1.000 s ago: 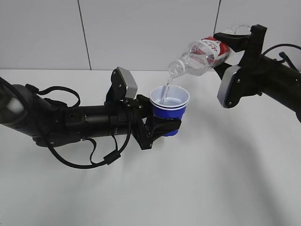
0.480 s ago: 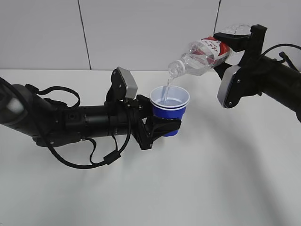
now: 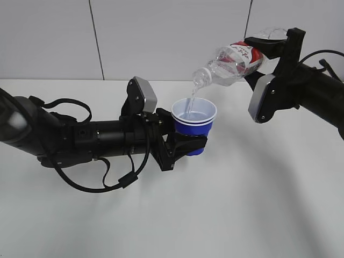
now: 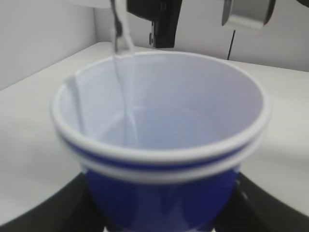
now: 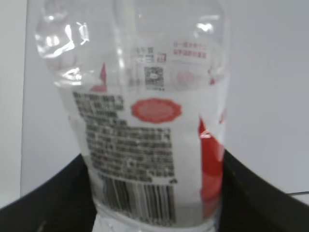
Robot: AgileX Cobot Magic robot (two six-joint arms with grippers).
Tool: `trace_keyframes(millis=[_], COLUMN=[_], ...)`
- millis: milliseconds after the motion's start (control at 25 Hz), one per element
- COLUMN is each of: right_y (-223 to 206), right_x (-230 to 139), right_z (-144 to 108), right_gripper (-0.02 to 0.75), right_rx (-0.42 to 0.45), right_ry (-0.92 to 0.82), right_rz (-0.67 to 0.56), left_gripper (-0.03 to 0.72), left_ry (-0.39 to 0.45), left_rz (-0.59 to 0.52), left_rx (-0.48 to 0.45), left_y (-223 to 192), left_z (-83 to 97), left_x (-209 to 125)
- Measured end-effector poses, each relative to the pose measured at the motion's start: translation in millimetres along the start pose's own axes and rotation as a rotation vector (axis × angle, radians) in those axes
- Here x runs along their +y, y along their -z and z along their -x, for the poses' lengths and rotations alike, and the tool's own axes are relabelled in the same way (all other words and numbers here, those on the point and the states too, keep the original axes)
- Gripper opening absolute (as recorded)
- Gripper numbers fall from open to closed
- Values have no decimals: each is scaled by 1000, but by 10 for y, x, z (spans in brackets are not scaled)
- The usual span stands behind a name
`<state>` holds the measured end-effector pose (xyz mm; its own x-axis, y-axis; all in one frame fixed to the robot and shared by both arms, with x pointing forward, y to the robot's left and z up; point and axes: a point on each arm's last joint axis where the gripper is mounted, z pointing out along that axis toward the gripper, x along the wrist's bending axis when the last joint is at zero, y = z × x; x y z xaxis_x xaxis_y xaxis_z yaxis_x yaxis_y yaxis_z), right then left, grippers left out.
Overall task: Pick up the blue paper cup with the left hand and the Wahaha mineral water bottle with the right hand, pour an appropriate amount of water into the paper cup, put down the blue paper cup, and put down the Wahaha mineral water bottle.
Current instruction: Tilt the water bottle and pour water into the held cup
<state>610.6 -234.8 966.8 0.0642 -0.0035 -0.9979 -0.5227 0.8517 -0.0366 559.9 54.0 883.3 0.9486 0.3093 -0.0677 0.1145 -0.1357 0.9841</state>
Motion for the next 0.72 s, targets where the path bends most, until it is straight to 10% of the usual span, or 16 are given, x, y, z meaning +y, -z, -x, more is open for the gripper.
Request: trace_keyframes(millis=[280, 720], right_y=[0, 1], right_x=[3, 5], right_z=[11, 34], right_gripper=[471, 471], right_rx=[-12, -27], right_ry=[-118, -852], right_rz=[4, 18], left_gripper=[446, 446], left_ry=[0, -34], left_rz=[25, 29], left_rx=[-13, -14], left_y=[0, 0], left_z=[11, 13], left_x=[23, 26])
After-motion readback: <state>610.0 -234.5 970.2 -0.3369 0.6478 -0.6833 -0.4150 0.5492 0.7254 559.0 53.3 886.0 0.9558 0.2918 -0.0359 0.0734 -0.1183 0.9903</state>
